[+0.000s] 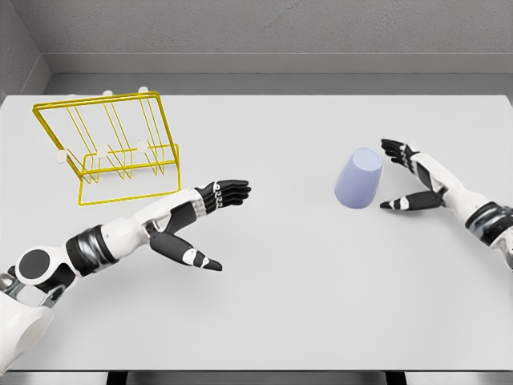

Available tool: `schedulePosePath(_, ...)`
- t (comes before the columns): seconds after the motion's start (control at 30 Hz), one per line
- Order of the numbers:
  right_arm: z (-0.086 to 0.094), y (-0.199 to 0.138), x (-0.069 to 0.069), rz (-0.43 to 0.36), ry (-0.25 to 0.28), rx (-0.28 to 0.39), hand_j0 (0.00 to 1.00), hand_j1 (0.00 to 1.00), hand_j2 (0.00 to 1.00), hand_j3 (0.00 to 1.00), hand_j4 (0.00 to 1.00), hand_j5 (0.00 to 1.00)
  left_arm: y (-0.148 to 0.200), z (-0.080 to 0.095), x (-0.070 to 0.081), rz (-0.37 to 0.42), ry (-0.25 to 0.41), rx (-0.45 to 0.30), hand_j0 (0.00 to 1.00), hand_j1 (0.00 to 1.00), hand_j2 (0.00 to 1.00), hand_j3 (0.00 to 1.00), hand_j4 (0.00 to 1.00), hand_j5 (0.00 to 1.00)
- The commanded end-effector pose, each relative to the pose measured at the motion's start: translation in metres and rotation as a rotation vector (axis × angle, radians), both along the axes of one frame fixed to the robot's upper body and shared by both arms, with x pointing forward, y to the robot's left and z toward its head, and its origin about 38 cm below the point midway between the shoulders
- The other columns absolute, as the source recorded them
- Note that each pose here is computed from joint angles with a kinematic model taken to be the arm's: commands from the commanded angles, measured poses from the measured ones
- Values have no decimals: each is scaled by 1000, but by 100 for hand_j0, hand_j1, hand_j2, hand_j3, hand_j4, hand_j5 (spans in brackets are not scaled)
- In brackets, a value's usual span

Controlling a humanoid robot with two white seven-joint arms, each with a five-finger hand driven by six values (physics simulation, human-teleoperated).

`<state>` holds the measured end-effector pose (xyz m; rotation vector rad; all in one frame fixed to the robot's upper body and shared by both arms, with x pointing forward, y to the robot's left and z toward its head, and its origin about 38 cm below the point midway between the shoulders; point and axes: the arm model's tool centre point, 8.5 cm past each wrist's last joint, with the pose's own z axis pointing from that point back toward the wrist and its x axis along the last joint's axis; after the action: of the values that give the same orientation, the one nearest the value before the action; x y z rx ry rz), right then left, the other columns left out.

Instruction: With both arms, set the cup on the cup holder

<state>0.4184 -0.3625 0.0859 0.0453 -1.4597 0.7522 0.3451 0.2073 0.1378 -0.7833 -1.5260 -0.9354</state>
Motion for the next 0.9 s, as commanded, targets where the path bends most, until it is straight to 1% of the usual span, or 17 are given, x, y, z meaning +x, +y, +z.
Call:
schedulePosePath(0.0, -4, 8, -3, 0, 24, 34, 100, 100, 100, 100, 100, 100, 0, 0, 0, 2, 4, -7, 100, 100, 100, 100, 100, 100)
schedulePosePath(0.03, -5, 9, -3, -8, 33, 52, 100, 100, 100, 100, 100, 100, 0, -1, 0, 2, 6, -6, 100, 100, 100, 100, 100, 100)
schedulePosePath(0.17, -5, 9, -3, -16, 37, 59, 100, 100, 100, 100, 100, 100, -2, -2, 2, 5, 9, -16, 100, 100, 100, 100, 100, 100)
schedulePosePath(0.27, -5, 17, 1, -4, 33, 70, 100, 100, 100, 100, 100, 100, -4, -5, 3, 9, 16, -21, 100, 100, 100, 100, 100, 100)
schedulePosePath(0.33, -8, 18, 0, -20, 51, 90, 100, 100, 100, 100, 100, 100, -4, -5, 3, 10, 18, -21, 100, 100, 100, 100, 100, 100)
schedulePosePath(0.47, -6, 23, 2, -15, 51, 101, 100, 100, 100, 100, 100, 100, -3, -6, 4, 12, 17, -20, 100, 100, 100, 100, 100, 100)
schedulePosePath(0.5, -6, 25, 1, -11, 52, 107, 100, 100, 100, 100, 100, 100, -3, -6, 4, 13, 5, 1, 100, 100, 100, 100, 100, 100)
schedulePosePath(0.63, -7, 28, -2, 2, 60, 109, 100, 100, 100, 100, 100, 100, -8, -6, 3, 9, 3, -12, 100, 100, 100, 100, 100, 100)
schedulePosePath(0.77, -3, 32, 0, 13, 53, 114, 100, 100, 100, 100, 100, 100, -9, -6, 3, 6, 3, -15, 100, 100, 100, 100, 100, 100)
schedulePosePath(0.87, -5, 32, -1, 16, 59, 109, 100, 100, 100, 100, 100, 100, -9, -5, 3, 7, 1, -15, 100, 100, 100, 100, 100, 100)
